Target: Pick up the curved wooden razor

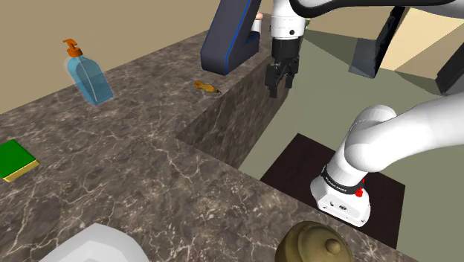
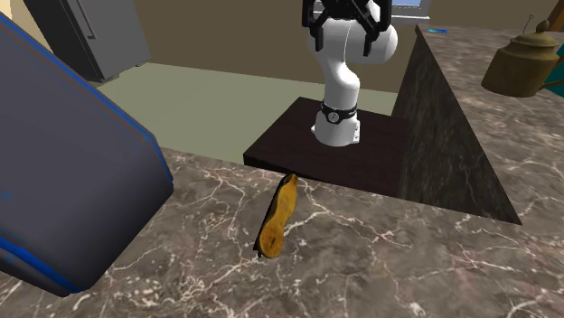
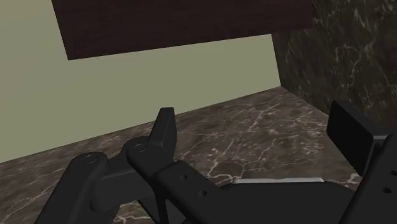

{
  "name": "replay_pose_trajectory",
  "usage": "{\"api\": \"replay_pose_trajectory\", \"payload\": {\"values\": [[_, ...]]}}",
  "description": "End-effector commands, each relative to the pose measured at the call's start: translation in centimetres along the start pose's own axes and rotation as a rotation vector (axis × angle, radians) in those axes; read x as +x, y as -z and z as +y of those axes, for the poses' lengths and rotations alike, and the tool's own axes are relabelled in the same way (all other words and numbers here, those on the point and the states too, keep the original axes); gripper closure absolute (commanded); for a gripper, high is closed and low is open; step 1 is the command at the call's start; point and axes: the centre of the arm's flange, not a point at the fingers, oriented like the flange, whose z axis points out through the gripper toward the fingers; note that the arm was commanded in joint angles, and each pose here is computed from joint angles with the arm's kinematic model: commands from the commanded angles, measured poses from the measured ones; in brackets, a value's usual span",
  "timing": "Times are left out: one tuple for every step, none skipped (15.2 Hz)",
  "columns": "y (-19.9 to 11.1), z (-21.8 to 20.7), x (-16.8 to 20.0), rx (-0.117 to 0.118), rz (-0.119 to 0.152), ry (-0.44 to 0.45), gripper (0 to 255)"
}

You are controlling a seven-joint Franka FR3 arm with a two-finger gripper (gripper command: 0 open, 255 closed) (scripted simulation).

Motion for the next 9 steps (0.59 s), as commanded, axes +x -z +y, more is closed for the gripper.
{"api": "replay_pose_trajectory", "payload": {"values": [[0.0,0.0,0.0,0.000,0.000,0.000,0],[-0.1,-0.5,1.2,-0.017,0.009,0.000,0],[-0.2,-0.9,2.3,-0.034,0.019,0.001,0],[-0.3,-1.4,3.5,-0.050,0.028,0.001,0],[-0.4,-1.9,4.6,-0.067,0.037,0.001,0],[-0.5,-2.4,5.8,-0.084,0.047,0.002,0],[-0.6,-2.8,6.9,-0.101,0.056,0.002,0],[-0.6,-3.3,8.1,-0.118,0.065,0.002,0],[-0.7,-3.8,9.3,-0.134,0.075,0.003,0]]}}
